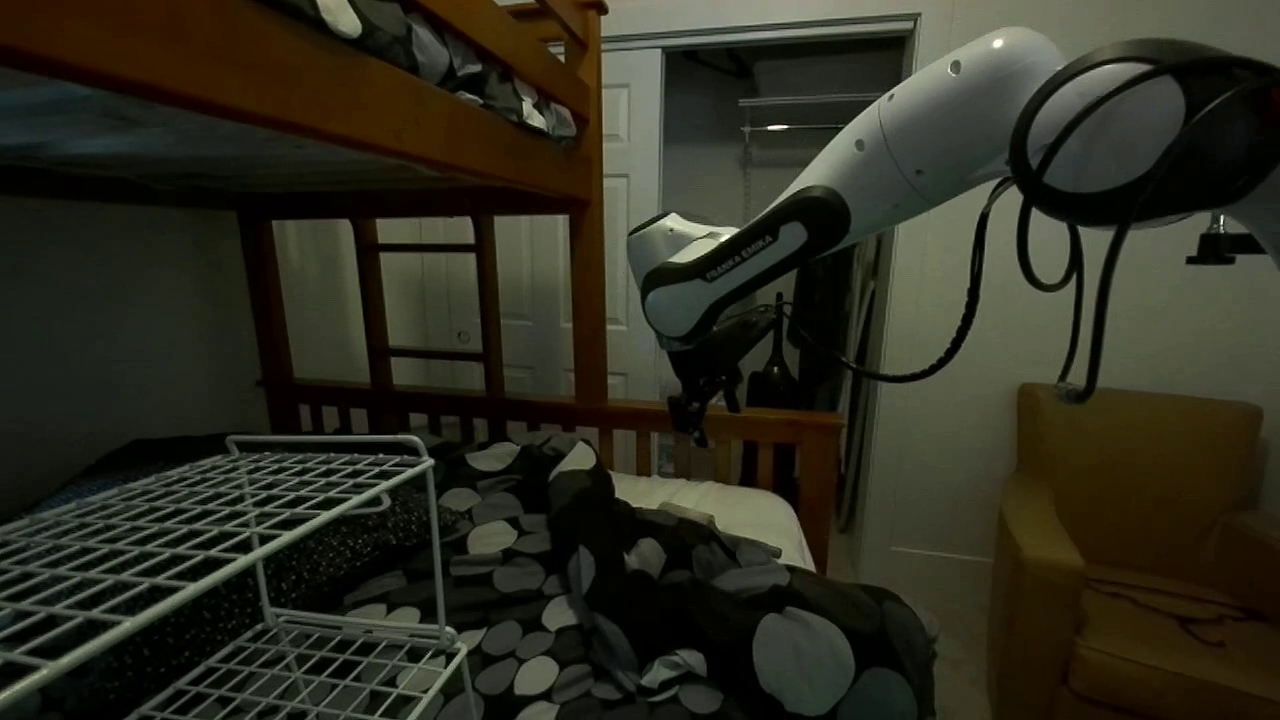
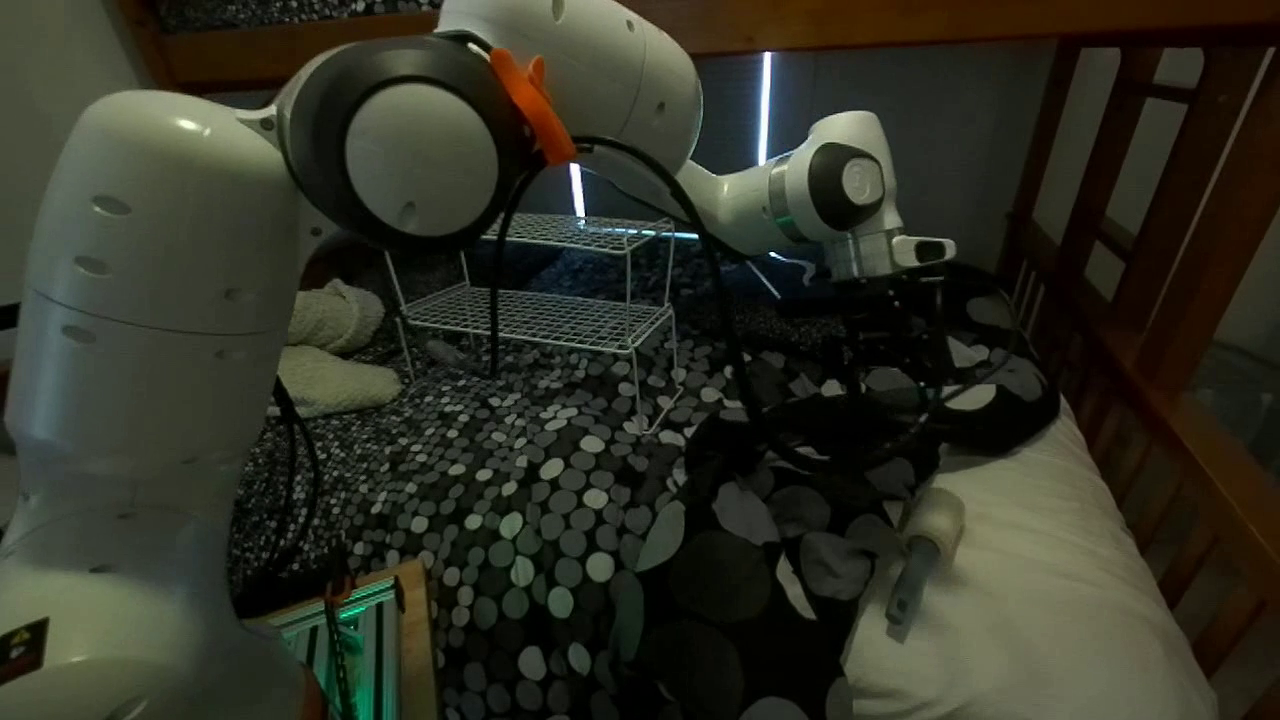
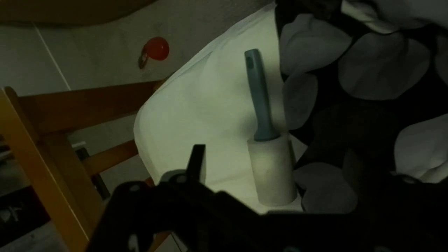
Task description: Move the right end of the blanket to the left, then move the lint roller to the left
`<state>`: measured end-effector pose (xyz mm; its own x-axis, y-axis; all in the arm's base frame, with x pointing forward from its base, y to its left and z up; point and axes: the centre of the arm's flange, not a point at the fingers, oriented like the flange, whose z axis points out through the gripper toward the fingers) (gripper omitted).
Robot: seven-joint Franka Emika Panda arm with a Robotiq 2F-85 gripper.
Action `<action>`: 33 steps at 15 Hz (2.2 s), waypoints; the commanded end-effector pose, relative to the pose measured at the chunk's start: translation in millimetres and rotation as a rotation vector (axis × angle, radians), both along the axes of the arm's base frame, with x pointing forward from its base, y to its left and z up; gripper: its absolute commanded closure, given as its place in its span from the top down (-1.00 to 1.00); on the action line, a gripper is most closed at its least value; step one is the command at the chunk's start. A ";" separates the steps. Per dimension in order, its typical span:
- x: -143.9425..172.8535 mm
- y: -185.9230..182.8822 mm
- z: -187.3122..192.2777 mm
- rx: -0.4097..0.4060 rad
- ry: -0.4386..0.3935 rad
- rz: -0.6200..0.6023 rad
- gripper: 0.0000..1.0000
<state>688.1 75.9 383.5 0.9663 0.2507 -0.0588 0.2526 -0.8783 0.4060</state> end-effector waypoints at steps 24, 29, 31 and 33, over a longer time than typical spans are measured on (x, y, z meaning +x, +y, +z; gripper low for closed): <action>95.7 -100.1 -120.5 0.305 0.206 0.249 1.00; 108.8 -94.3 -156.5 0.331 0.157 0.258 1.00; 115.9 -94.9 -164.4 0.351 0.110 0.270 1.00; 120.5 -91.7 -173.0 0.383 0.077 0.269 1.00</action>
